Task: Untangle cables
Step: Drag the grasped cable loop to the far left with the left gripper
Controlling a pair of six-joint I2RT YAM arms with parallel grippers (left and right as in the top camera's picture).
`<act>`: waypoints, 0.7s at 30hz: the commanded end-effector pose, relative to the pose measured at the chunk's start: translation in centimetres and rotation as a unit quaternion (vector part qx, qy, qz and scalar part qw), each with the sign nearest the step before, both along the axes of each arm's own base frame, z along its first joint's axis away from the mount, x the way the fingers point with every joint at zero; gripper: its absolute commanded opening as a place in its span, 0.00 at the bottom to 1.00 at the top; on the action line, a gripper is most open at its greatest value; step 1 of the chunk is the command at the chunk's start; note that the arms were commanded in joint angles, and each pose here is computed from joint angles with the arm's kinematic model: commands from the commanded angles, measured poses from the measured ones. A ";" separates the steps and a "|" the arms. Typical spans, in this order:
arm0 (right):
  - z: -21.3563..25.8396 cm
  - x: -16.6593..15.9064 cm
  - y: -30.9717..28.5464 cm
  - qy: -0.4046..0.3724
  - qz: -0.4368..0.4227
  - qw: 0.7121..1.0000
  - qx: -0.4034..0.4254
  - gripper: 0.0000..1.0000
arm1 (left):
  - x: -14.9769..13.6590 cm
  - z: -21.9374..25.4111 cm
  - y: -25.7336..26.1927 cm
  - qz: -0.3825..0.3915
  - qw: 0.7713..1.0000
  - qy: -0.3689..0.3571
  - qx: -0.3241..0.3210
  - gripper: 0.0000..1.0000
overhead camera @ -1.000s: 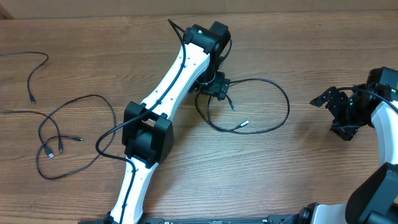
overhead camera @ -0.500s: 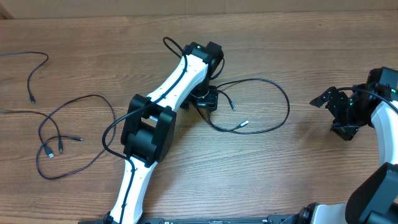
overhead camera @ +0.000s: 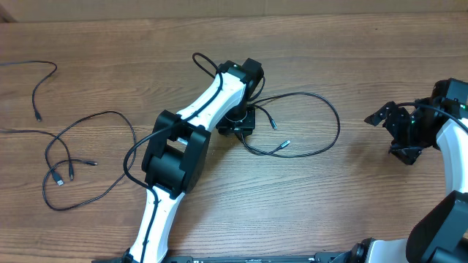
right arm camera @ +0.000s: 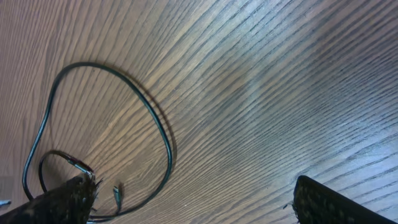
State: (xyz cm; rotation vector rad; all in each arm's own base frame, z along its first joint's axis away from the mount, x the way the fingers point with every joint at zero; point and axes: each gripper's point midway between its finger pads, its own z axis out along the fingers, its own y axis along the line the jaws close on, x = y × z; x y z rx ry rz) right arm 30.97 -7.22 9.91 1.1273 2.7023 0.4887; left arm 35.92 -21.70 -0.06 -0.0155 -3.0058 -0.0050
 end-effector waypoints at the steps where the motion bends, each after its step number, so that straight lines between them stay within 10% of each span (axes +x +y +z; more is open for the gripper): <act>1: 0.8 0.8 -0.5 -0.015 0.002 1.000 -0.008 1.00 | -1.2 -1.9 0.3 0.002 1.000 0.022 0.012 0.06; 10: 0.8 0.9 -0.5 -0.015 0.002 1.000 -0.009 1.00 | 2.2 3.1 0.8 0.016 0.999 -0.034 -0.012 0.05; 21: 0.8 1.0 -0.5 -0.018 0.002 1.000 -0.010 1.00 | 8.9 28.2 16.0 0.184 0.925 -0.318 -0.099 0.04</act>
